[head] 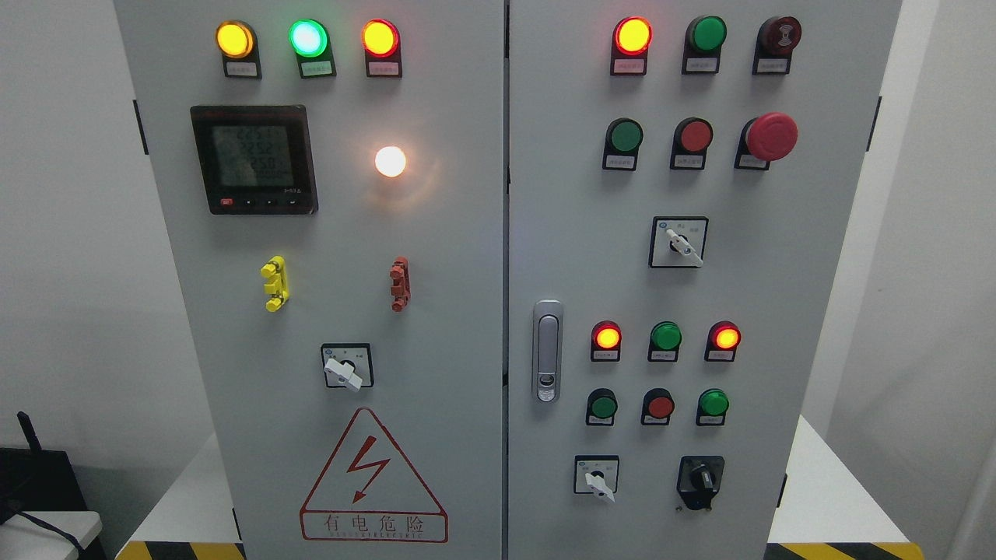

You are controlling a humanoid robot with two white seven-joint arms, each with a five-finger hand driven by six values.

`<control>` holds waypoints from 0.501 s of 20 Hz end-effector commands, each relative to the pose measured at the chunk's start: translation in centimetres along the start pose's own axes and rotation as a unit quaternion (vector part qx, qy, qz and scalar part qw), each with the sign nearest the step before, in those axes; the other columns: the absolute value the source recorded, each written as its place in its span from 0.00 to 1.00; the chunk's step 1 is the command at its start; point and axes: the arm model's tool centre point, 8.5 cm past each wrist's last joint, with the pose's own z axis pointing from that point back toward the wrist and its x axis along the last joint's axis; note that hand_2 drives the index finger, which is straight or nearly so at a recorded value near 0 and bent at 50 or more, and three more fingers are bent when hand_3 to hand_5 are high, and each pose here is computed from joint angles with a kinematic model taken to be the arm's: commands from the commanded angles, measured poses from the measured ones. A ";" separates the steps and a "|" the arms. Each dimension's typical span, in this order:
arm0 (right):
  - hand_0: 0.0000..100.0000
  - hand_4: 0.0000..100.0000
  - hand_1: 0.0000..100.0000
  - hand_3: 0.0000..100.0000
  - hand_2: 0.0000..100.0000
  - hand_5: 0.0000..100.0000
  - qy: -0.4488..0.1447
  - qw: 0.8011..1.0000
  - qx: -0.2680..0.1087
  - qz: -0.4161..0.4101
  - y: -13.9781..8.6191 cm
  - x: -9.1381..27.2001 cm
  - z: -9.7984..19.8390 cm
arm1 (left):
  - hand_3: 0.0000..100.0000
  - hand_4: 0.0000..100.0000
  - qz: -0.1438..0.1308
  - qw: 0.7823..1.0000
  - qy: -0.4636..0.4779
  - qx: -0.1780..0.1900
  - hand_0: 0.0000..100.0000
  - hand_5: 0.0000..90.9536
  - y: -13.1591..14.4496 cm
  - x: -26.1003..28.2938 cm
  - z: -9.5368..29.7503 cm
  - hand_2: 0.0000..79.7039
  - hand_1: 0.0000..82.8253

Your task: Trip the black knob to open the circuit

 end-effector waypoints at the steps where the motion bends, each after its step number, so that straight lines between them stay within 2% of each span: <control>1: 0.23 0.50 0.37 0.48 0.09 0.46 -0.155 0.986 -0.053 0.000 -3.7 7.3 -0.7 | 0.00 0.00 -0.016 1.000 -0.005 -0.002 0.12 0.00 -0.1 0.5 0.0 0.00 0.47; 4: 0.22 0.56 0.47 0.53 0.15 0.53 -0.198 0.977 -0.083 0.000 -5.4 9.9 -1.1 | 0.00 0.00 -0.016 1.000 -0.005 -0.002 0.12 0.00 -0.1 0.5 0.0 0.00 0.47; 5: 0.22 0.63 0.52 0.57 0.20 0.64 -0.215 0.973 -0.089 0.000 -5.8 11.0 -1.2 | 0.00 0.00 -0.017 1.000 -0.005 -0.003 0.12 0.00 -0.1 0.5 0.0 0.00 0.47; 10: 0.23 0.74 0.61 0.66 0.32 0.81 -0.311 0.944 -0.112 0.001 -7.3 17.0 -0.8 | 0.00 0.00 -0.017 1.000 -0.005 -0.003 0.12 0.00 -0.1 0.5 0.0 0.00 0.47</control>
